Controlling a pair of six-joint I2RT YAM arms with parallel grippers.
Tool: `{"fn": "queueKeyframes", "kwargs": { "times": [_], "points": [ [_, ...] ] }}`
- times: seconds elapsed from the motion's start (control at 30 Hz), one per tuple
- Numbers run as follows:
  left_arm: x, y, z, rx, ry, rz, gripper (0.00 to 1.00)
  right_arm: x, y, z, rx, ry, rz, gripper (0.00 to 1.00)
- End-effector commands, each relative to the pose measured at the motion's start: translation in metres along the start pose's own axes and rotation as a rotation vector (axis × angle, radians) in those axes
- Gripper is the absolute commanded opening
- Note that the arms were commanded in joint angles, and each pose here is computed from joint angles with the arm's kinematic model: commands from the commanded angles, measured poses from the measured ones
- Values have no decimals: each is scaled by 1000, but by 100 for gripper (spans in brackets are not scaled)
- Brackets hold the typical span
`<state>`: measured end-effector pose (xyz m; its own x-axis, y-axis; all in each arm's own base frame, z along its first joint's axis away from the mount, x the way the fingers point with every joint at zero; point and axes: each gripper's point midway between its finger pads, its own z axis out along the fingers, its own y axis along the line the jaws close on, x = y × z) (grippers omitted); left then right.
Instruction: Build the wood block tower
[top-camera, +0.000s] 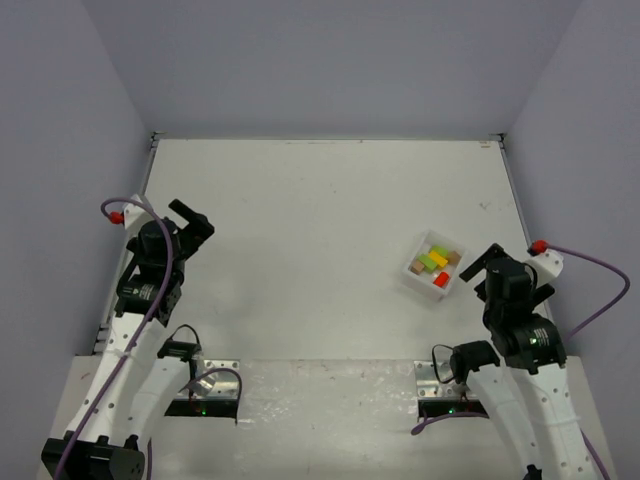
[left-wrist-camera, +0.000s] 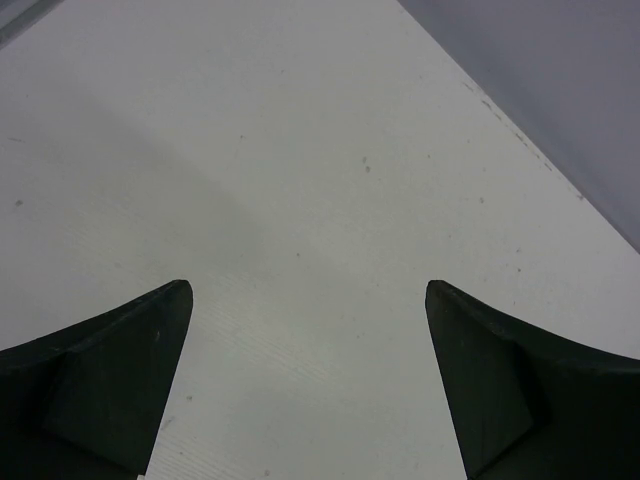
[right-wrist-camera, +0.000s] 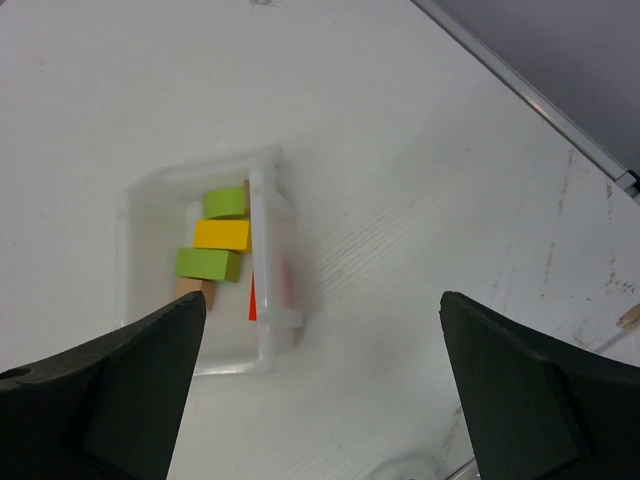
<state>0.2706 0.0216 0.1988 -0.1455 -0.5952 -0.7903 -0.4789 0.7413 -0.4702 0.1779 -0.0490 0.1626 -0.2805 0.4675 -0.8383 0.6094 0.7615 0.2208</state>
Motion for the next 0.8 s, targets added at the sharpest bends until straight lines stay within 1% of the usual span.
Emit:
{"fn": "queueKeyframes", "kwargs": {
  "times": [0.0,0.23,0.4,0.47,0.53,0.67,0.7,0.77],
  "points": [
    [-3,-4,3,21,-15,-10,100,-6,1,0,0,-23,17,99],
    [4,-4,6,38,-7,-7,100,13,26,14,-95,69,-107,99],
    [9,-3,11,30,12,8,100,31,55,26,-176,181,-157,99],
    [10,-5,12,34,19,11,100,42,65,35,-199,234,-204,99],
    [13,-7,12,45,29,14,100,47,72,43,-197,270,-231,99],
    [16,-13,12,86,41,24,100,54,75,59,-127,331,-253,98],
    [15,-13,12,86,38,25,100,56,75,63,-110,336,-258,96],
    [16,-12,13,82,40,27,100,62,73,69,-85,358,-256,89]
  ]
}}
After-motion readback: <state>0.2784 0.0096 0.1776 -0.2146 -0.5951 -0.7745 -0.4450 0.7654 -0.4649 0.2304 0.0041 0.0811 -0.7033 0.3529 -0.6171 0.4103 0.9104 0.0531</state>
